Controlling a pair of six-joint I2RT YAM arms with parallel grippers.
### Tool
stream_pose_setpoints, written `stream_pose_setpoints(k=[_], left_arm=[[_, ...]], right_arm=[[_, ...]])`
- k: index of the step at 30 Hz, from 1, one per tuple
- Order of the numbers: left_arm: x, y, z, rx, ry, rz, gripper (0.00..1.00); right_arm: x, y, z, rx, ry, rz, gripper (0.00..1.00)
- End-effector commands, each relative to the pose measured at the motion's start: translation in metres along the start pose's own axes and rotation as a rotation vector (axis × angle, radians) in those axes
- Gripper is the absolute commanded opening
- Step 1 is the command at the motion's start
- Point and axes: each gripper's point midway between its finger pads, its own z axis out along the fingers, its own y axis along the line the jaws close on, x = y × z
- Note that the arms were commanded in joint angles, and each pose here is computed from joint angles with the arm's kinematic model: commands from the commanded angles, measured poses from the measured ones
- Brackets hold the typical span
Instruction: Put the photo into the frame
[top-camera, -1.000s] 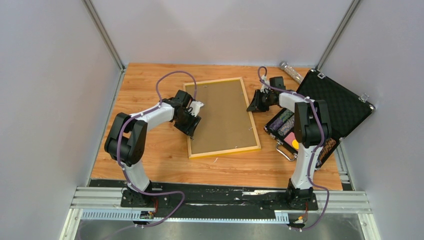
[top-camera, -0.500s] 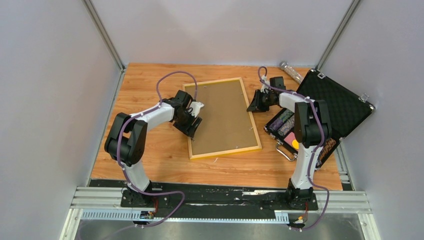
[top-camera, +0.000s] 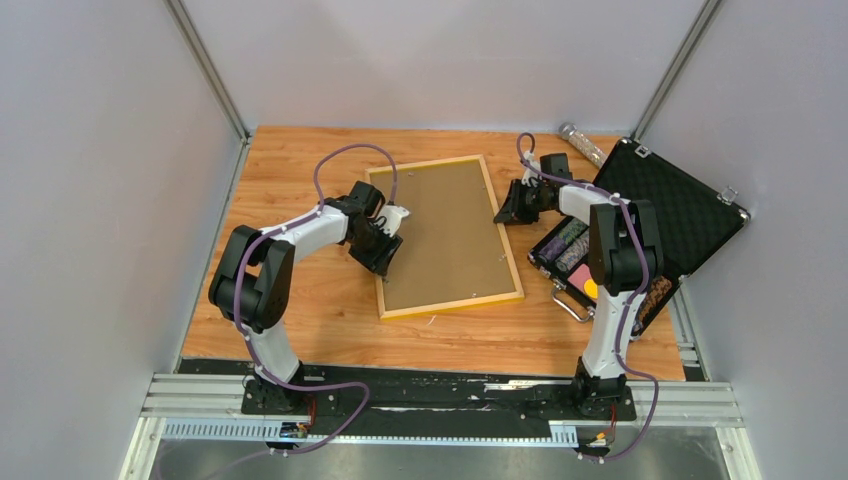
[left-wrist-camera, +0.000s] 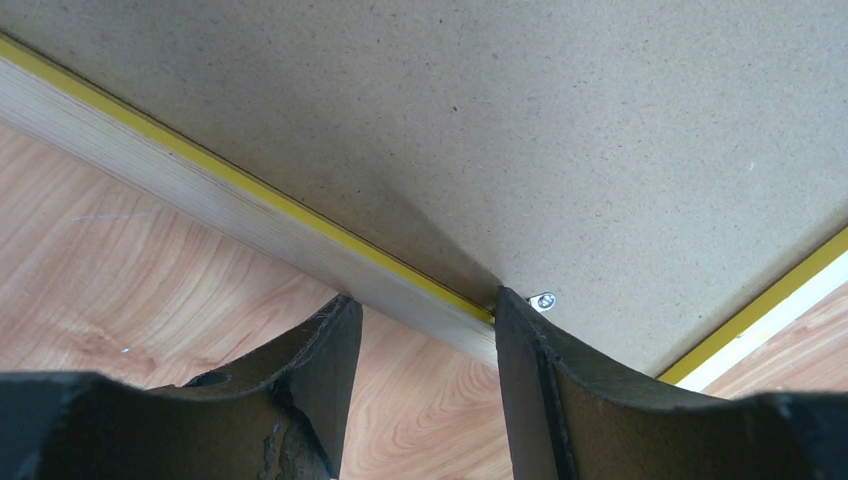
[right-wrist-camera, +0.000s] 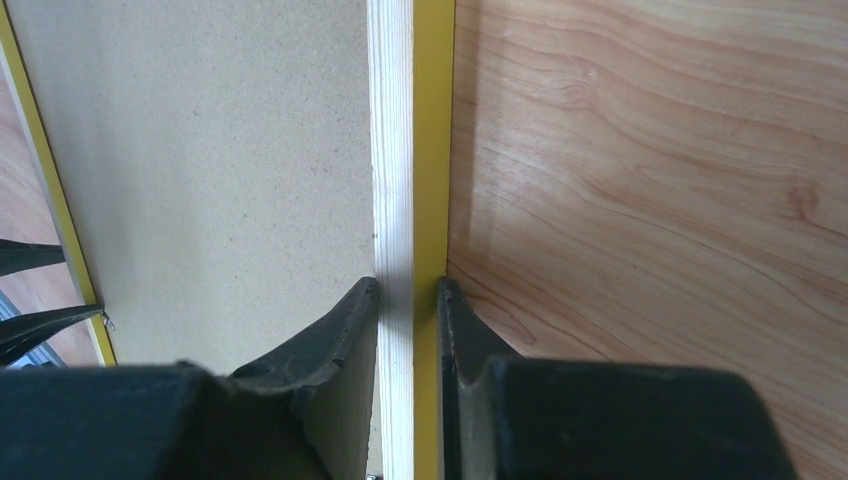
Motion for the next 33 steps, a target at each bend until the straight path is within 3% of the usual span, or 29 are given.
stream_pose_setpoints(k=[1,16,25,33], left_arm=[[0.037,-0.023,-0.003,0.120,0.126,0.044,0.57],[0.036,-0.027,-0.007,0.156,0.120,0.089,0.50],[0.018,-0.021,-0.006,0.117,0.079,0.043,0.64],[0.018,-0.020,0.007,0.119,0.080,0.019,0.70]], right_arm=[[0.009,-0.022,0.002,0.044,0.024,0.079,0.00],[0.011,-0.022,0.004,0.039,0.030,0.085,0.00],[0.011,-0.022,0.004,0.039,0.032,0.086,0.00],[0.012,-0.022,0.005,0.036,0.033,0.088,0.00]])
